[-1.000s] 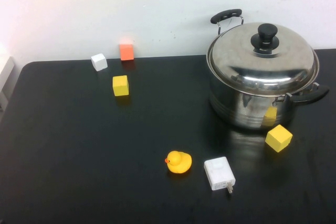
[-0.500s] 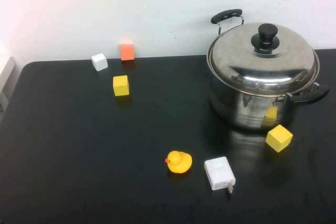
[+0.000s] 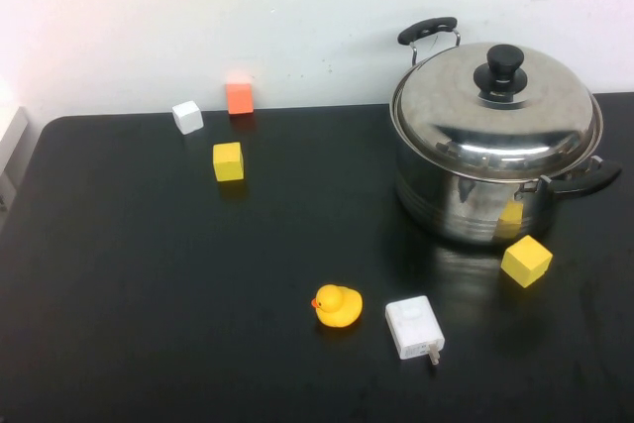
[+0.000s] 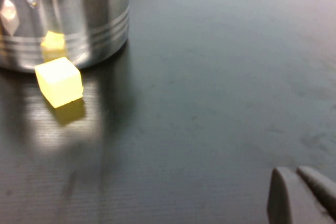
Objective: Cover the pot
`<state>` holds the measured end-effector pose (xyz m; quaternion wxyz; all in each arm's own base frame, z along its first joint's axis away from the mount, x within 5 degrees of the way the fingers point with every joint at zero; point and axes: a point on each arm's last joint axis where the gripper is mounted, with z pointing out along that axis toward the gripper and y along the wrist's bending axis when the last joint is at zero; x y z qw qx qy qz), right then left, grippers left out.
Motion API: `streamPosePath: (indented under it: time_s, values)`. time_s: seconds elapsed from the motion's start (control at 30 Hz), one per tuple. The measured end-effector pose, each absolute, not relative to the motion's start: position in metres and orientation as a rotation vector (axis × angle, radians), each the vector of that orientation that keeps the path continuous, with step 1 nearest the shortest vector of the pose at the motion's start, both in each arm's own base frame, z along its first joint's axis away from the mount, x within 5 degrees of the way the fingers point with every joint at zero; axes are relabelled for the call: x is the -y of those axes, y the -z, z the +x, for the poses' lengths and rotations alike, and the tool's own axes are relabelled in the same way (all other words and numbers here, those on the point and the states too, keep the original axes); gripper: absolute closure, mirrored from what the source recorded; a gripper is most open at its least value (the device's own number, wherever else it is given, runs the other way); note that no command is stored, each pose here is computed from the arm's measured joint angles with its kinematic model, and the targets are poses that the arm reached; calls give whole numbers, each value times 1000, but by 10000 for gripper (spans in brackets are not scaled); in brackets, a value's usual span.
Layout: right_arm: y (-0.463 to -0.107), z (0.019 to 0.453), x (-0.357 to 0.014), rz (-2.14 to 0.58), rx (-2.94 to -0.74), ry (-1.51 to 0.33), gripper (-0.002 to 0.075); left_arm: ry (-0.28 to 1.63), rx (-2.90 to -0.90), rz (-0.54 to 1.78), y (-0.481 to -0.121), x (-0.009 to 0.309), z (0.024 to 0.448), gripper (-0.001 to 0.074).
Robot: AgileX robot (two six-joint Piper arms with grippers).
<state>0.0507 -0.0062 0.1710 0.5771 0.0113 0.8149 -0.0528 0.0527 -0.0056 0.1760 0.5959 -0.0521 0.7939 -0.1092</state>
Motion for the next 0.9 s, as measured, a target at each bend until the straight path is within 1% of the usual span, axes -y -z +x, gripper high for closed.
streamPosePath:
  time_s: [0.17, 0.9]
  values:
    - [-171, 51, 6, 26, -1907, 124, 728, 234, -1844, -92, -176, 6, 53, 737]
    - [-171, 51, 6, 26, -1907, 124, 728, 243, -1844, -104, -176, 6, 53, 737]
